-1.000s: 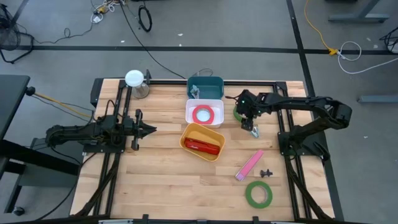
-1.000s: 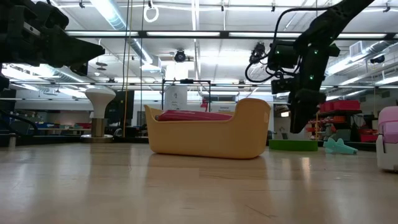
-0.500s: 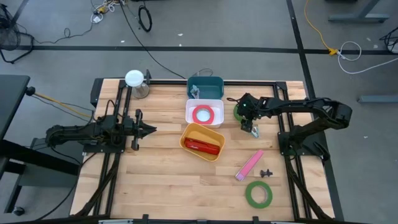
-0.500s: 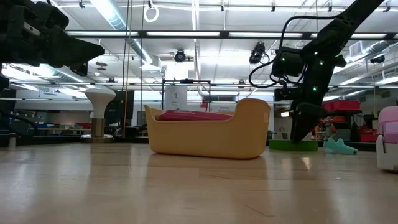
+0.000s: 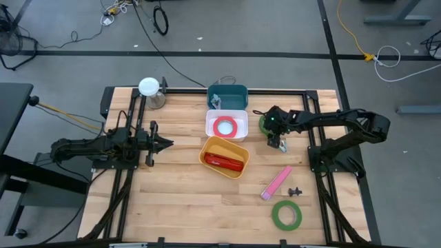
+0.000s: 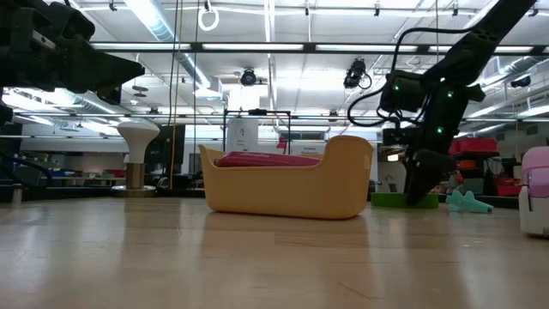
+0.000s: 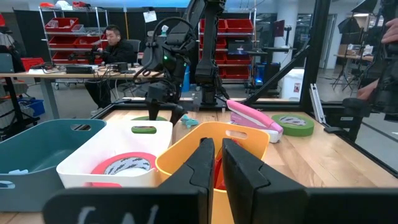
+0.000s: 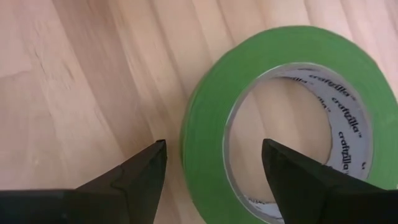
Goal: Pick and place Stapler, Stapler remover, tape
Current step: Put the top green tape into the white bin
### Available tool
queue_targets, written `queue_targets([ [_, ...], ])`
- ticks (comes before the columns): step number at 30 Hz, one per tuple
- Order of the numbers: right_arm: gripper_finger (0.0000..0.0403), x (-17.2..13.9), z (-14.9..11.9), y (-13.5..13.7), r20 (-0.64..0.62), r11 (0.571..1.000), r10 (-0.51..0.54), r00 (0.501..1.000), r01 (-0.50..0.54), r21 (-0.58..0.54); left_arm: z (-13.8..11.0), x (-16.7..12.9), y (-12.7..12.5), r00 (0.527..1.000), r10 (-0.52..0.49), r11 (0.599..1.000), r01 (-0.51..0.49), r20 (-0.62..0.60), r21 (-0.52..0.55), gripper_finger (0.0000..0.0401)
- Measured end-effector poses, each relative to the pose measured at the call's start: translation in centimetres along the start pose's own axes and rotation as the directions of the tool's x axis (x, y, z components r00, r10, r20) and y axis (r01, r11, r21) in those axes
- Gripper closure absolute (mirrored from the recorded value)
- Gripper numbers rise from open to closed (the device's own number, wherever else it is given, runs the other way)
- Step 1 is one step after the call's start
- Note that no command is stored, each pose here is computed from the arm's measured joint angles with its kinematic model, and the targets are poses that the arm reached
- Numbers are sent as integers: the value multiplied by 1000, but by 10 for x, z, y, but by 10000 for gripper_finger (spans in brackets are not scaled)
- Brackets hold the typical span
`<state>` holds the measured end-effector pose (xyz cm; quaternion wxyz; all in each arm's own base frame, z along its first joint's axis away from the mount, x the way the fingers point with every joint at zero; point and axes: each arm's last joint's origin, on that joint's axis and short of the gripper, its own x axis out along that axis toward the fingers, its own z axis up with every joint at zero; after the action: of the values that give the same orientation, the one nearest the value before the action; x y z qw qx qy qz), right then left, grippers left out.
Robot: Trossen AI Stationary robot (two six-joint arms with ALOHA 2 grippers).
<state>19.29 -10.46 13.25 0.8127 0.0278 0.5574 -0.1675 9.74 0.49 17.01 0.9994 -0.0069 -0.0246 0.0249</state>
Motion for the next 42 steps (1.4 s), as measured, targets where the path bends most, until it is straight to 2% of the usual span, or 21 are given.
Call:
queue_targets([
  [9,152,1,-1,0,3,1000,2,1000,-2,0,0,0,0,1000,0,1000,0,0,0,364],
  [32,294,1,-1,1,10,999,30,999,-31,32,0,0,0,1000,0,1000,0,0,0,364],
  [42,305,1,-1,1,11,998,33,999,-34,50,0,0,0,1000,0,1000,0,0,0,364],
])
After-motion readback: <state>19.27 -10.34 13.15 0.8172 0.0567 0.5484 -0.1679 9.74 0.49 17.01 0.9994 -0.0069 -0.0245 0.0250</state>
